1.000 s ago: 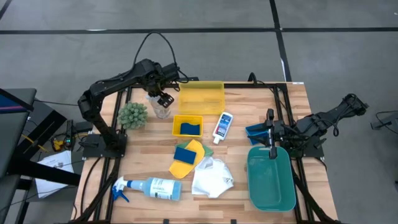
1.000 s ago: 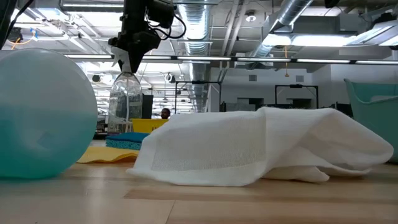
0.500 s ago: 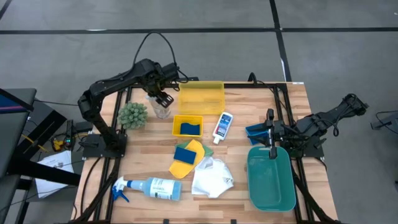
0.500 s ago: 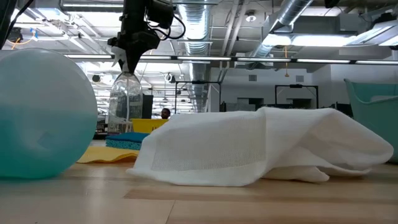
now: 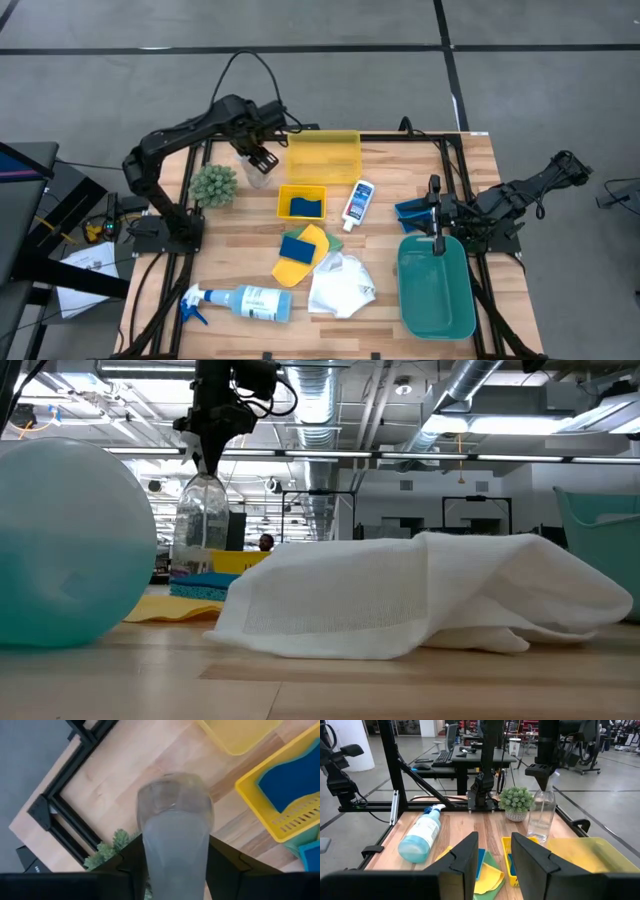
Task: Pick & Place Kitchen Items
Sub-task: Put the transparent spray bottle into the top yellow bin
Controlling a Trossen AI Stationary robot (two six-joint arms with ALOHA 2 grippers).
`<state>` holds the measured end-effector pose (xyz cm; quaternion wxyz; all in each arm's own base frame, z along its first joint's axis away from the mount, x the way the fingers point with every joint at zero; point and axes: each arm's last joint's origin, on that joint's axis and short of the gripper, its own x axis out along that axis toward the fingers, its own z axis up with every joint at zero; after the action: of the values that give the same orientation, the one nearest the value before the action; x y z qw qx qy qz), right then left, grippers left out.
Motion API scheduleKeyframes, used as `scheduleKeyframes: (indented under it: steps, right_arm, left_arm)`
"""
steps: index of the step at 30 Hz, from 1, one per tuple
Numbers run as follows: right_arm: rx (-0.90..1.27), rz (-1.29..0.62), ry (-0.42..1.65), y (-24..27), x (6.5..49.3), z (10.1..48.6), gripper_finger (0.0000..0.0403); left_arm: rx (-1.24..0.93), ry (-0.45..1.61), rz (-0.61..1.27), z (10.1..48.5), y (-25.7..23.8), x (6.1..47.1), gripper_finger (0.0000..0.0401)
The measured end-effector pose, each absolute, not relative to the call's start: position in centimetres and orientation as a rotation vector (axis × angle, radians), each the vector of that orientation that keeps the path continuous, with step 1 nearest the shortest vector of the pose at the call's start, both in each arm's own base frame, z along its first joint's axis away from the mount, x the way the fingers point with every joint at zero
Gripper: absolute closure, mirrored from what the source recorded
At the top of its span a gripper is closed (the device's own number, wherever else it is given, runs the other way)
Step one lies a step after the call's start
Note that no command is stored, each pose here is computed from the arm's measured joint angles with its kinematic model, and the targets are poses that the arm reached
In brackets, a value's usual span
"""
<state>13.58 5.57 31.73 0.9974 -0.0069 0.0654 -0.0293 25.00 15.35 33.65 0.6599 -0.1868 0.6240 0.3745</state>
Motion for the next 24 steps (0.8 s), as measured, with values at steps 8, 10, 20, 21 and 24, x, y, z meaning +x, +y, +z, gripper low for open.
scheduleKeyframes:
  steps: [8,10,20,21,24]
  right_arm:
    - [-0.013,-0.059,0.130,5.6,13.6,31.7,0.0295]
    - [-0.013,-0.059,0.130,5.6,13.6,31.7,0.0295]
    - [-0.010,-0.059,0.125,5.6,13.6,31.8,0.0295]
    - [-0.010,-0.059,0.125,5.6,13.6,31.8,0.0295]
    - [-0.011,-0.059,0.125,5.6,13.6,31.8,0.0295]
  left_arm:
    - [-0.422,1.338,0.849,35.3,14.7,23.8,0.0269]
    - [-0.424,1.319,0.853,35.8,14.5,23.3,0.0269]
    - [-0.429,1.250,0.854,37.4,13.7,21.8,0.0269]
    - [-0.436,1.247,0.846,37.5,13.6,21.7,0.0269]
    - [-0.453,1.237,0.821,37.7,13.3,21.6,0.0269]
